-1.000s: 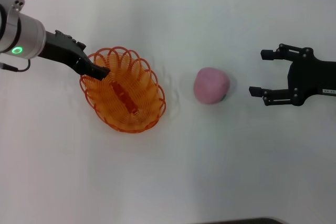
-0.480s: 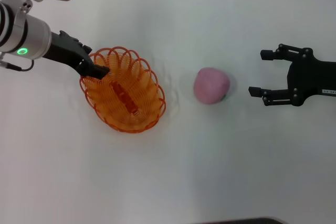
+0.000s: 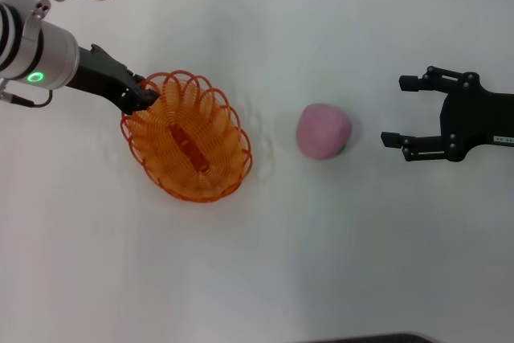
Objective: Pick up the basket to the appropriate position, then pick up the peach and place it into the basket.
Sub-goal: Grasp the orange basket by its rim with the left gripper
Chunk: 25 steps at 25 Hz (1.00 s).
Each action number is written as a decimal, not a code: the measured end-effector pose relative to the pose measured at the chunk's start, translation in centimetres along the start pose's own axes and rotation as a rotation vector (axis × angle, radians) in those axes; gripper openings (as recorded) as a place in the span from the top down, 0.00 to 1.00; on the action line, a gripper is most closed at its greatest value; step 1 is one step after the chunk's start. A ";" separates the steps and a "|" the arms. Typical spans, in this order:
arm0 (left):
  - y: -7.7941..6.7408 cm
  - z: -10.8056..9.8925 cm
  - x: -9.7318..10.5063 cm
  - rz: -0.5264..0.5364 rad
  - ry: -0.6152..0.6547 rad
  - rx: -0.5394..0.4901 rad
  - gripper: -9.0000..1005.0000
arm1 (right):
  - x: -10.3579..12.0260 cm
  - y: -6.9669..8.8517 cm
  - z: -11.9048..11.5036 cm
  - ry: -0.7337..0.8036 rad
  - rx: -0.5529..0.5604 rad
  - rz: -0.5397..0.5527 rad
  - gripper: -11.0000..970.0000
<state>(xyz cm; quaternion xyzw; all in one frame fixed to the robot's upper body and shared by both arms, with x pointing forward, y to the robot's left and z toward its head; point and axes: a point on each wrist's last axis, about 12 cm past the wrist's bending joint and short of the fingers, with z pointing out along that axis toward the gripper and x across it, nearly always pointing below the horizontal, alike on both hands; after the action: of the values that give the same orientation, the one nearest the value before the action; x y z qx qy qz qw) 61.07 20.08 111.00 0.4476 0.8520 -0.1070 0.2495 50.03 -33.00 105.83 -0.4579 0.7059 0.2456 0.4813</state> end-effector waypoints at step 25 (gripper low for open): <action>0.1 -0.3 -0.1 -0.034 0.024 0.002 0.88 | -0.2 -0.2 0.3 -0.003 -0.001 -0.007 0.05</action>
<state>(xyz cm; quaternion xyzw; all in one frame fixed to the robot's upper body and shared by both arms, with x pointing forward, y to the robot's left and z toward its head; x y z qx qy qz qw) 61.12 20.20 111.33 0.4344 0.8624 -0.1067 0.2371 50.34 -32.78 105.96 -0.4603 0.7035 0.2449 0.4829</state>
